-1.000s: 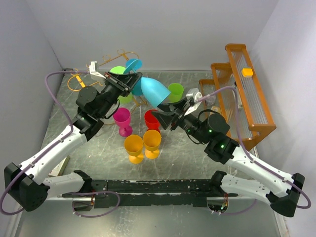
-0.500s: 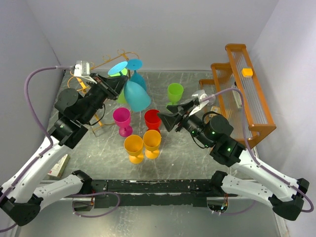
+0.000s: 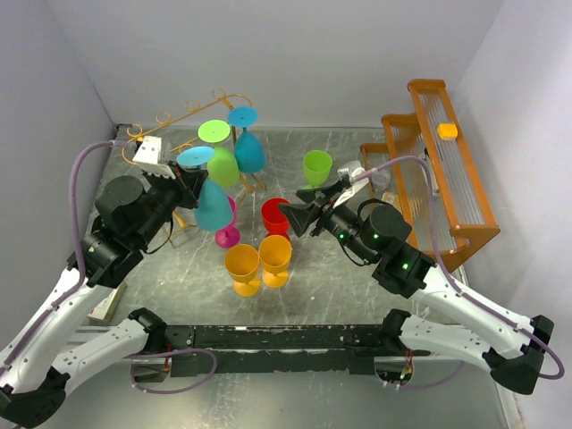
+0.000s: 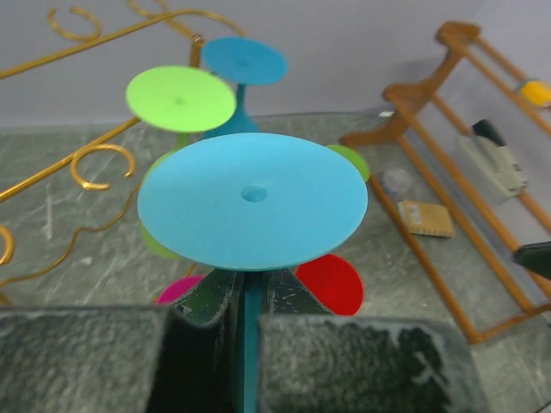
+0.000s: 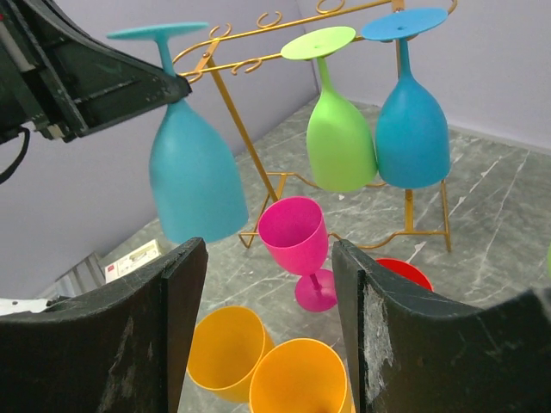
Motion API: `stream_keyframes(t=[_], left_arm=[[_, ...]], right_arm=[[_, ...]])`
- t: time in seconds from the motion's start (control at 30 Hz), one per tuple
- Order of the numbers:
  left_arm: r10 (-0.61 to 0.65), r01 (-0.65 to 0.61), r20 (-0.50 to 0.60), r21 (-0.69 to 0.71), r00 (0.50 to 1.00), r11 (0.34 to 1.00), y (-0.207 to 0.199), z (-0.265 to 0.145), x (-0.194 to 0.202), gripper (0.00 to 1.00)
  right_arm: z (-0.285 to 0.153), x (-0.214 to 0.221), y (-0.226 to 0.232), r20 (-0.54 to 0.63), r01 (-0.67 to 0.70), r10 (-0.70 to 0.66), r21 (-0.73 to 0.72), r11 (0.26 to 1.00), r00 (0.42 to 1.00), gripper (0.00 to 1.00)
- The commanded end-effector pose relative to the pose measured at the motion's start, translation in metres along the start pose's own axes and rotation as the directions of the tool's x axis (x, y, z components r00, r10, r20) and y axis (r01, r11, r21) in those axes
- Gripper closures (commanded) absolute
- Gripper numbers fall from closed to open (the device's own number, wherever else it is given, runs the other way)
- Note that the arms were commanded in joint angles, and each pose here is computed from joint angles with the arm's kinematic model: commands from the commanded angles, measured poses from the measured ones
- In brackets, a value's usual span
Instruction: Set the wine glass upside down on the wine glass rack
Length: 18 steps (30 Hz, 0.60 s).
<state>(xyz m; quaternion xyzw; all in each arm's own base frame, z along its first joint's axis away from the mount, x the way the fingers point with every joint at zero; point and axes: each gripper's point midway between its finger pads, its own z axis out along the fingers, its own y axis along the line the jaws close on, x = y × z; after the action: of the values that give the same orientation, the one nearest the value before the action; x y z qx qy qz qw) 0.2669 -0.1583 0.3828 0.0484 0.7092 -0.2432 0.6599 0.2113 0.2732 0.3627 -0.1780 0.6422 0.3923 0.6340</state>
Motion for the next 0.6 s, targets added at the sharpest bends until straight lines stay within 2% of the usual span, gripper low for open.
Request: stream_keyframes(t=[0.0, 0.17, 0.4, 0.57], left_arm=[[0.022, -0.030, -0.062, -0.134, 0.998, 0.991, 0.026, 0.005, 0.019, 0.93], [0.039, -0.052, -0.082, -0.161, 0.996, 0.986, 0.032, 0.018, 0.023, 0.93], [0.043, -0.051, -0.038, -0.224, 0.998, 0.973, 0.062, 0.021, 0.027, 0.93], [0.038, -0.045, -0.035, -0.215, 0.999, 0.976, 0.069, 0.029, 0.029, 0.93]], right_arm=[[0.005, -0.011, 0.004, 0.043, 0.005, -0.004, -0.012, 1.000, 0.999, 0.39], [0.008, -0.010, 0.003, 0.036, 0.021, -0.020, -0.008, 1.000, 0.999, 0.39], [0.009, -0.009, -0.002, 0.037, 0.046, -0.047, 0.015, 0.999, 0.998, 0.39], [0.012, -0.007, -0.003, 0.033, 0.066, -0.067, 0.014, 0.998, 0.997, 0.38]])
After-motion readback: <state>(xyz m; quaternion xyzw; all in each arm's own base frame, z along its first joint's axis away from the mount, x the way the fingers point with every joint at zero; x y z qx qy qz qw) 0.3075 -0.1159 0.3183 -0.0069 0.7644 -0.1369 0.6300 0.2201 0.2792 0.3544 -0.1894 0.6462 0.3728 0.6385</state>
